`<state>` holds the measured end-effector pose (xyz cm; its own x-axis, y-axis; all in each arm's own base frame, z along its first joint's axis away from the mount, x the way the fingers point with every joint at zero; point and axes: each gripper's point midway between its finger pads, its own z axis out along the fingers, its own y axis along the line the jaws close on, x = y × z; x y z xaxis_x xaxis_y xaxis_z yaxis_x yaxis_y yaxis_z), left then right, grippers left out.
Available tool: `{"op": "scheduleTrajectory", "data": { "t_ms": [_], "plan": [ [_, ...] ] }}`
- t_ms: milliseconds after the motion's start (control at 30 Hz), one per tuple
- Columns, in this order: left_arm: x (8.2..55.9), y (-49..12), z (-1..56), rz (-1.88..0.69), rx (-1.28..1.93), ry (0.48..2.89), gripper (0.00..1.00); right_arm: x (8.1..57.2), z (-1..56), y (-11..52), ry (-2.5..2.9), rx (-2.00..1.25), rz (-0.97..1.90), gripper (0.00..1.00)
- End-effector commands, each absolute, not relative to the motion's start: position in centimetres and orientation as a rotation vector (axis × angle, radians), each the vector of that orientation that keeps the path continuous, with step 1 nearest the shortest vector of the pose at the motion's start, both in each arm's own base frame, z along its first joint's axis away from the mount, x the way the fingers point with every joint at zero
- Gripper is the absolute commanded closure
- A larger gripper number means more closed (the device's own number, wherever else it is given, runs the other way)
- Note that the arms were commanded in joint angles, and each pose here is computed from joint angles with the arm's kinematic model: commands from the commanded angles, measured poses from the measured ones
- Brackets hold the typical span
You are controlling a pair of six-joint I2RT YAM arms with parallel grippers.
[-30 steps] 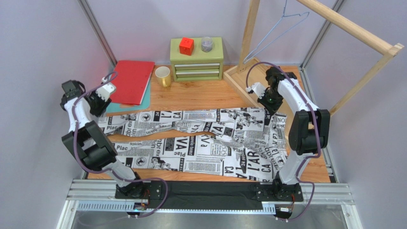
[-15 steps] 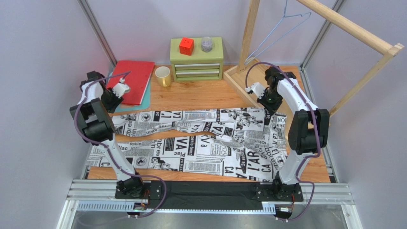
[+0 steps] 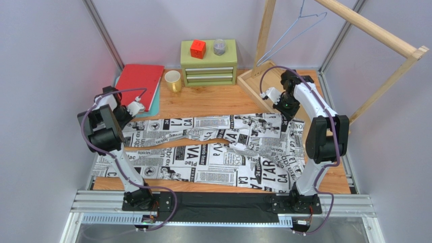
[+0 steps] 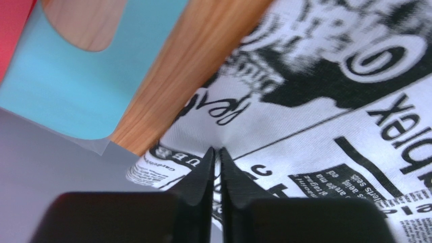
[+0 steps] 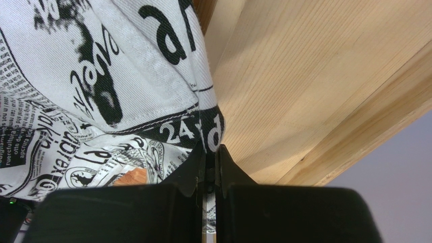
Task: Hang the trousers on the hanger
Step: Fold the trousers
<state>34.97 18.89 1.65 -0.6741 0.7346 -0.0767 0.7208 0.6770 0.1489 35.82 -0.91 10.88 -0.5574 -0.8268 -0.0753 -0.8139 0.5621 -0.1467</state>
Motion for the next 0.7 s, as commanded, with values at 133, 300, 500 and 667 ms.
{"op": "scheduleTrajectory", "data": {
  "t_ms": [133,300,500,667],
  "plan": [
    [32.8,12.9,4.1,-0.049,1.243,2.580,1.00,37.9,12.9,-3.6,2.609,-1.390,-0.306,1.00],
    [25.5,12.4,-0.1,-0.166,1.437,2.744,1.00,37.8,12.8,-3.9,2.610,-1.401,-0.304,1.00],
    [28.4,13.5,2.9,-0.050,1.285,2.723,0.88,37.3,12.6,-3.9,2.593,-1.445,-0.302,1.00],
    [34.0,14.6,8.7,0.031,1.192,2.603,0.59,37.3,12.5,-3.7,2.583,-1.445,-0.281,1.00]
  ]
}}
